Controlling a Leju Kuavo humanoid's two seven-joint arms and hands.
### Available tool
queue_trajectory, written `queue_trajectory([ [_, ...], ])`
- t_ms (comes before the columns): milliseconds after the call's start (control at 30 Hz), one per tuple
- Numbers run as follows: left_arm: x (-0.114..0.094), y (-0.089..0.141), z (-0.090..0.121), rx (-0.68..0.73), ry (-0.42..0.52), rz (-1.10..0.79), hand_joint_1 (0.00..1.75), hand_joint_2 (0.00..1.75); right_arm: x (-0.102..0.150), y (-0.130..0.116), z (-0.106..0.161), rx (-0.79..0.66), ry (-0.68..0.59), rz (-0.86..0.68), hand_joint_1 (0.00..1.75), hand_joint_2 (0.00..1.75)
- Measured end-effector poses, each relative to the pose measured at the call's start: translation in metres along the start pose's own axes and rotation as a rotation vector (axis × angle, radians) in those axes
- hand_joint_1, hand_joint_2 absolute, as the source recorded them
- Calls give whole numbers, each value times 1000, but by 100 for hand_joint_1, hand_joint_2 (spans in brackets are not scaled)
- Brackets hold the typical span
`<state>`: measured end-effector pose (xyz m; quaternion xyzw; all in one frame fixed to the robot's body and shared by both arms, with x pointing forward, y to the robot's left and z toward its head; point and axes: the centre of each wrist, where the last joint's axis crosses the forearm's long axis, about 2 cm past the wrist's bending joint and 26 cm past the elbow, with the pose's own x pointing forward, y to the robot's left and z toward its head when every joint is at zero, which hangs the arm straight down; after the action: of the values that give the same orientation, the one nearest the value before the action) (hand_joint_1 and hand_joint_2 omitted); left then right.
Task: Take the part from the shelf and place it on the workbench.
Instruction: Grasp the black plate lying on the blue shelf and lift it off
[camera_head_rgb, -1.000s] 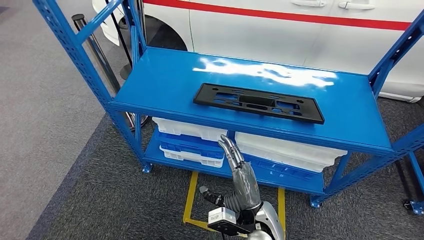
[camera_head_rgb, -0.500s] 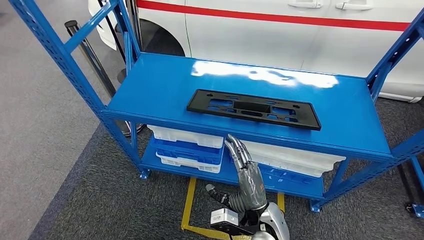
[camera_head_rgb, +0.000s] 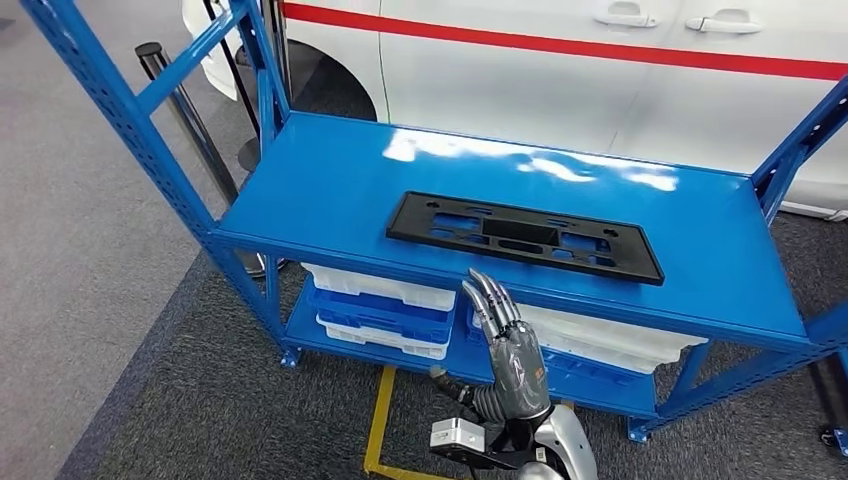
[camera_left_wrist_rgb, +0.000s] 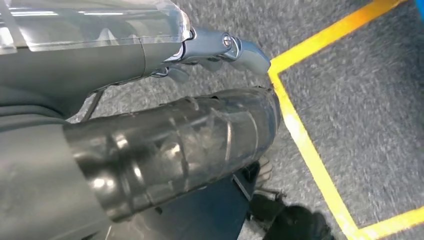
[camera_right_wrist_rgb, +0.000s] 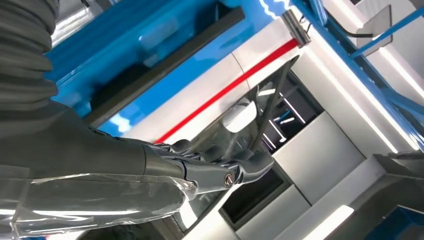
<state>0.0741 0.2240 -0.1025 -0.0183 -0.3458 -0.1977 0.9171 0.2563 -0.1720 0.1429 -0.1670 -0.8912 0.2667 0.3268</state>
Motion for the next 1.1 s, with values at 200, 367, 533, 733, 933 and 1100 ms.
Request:
queue_trajectory([
  [200,2,1,-1,0,-3,-2,0,0,-2,-4,-1,-2,-5,31,0,175],
  [367,-1,-1,1,-3,3,-1,0,0,-3,-6,1,4,-6,44,0,175],
  [533,1,1,-1,-5,0,-3,0,0,-5,-8,0,15,-10,73,0,175],
  [733,1,1,-1,-7,-1,-6,0,0,-8,-13,-1,19,-19,95,0,175],
  [933,0,0,0,-10,1,-8,0,0,-11,-16,2,33,-17,114,0,175],
  [1100,2,0,-1,-12,-3,-8,0,0,-14,-20,4,41,-14,138,0,175],
])
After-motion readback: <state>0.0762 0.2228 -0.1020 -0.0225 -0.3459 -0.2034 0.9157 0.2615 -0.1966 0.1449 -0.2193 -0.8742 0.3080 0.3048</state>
